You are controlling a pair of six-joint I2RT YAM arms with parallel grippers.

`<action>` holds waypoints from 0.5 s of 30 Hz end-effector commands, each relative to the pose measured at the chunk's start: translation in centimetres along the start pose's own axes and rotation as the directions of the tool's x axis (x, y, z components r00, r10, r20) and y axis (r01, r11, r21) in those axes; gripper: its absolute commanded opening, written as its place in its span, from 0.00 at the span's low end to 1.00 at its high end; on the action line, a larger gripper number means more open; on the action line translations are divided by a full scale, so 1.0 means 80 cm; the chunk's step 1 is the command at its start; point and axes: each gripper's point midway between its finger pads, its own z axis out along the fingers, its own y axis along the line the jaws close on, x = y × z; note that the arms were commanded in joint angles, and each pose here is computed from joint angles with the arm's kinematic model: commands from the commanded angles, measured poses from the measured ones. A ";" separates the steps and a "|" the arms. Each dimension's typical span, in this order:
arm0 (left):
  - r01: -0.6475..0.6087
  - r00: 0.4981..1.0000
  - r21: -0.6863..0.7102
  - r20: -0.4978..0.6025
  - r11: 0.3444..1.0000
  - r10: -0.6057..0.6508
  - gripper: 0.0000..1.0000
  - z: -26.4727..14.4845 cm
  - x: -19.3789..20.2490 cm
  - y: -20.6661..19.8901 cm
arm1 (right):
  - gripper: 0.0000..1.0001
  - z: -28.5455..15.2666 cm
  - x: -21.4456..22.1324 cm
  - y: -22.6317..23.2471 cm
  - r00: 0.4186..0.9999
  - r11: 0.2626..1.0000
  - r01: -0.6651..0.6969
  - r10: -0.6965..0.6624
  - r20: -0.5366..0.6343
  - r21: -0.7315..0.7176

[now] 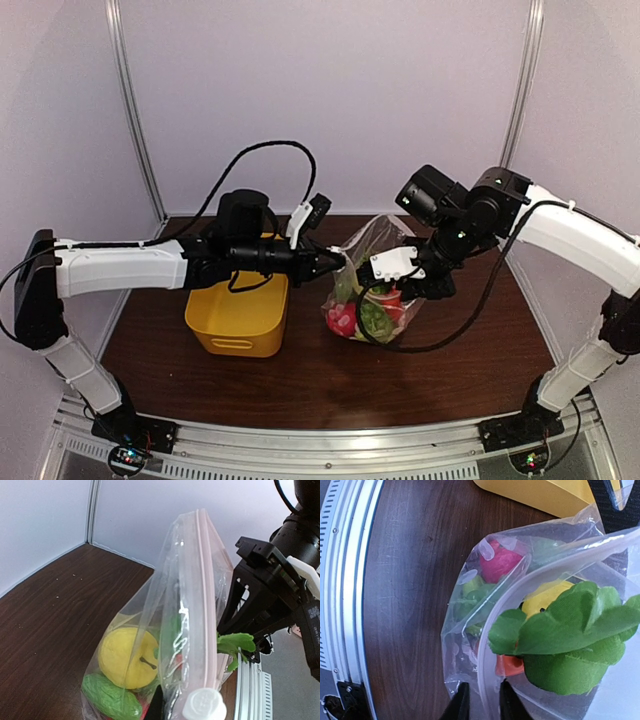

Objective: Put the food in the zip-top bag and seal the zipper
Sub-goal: Adjust the zipper food storage bag at the center of the board.

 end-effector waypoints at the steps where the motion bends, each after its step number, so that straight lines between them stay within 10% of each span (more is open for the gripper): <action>1: -0.002 0.999 0.017 0.039 1.000 0.001 0.00 0.000 -0.020 0.001 | 0.08 -0.006 -0.001 -0.018 1.000 0.996 0.000 0.001 -0.018 0.093; 15: -0.001 1.000 -0.022 0.017 1.000 0.002 0.00 -0.007 -0.009 0.014 | 0.00 -0.116 -0.012 -0.086 0.970 0.958 -0.150 0.093 0.226 0.246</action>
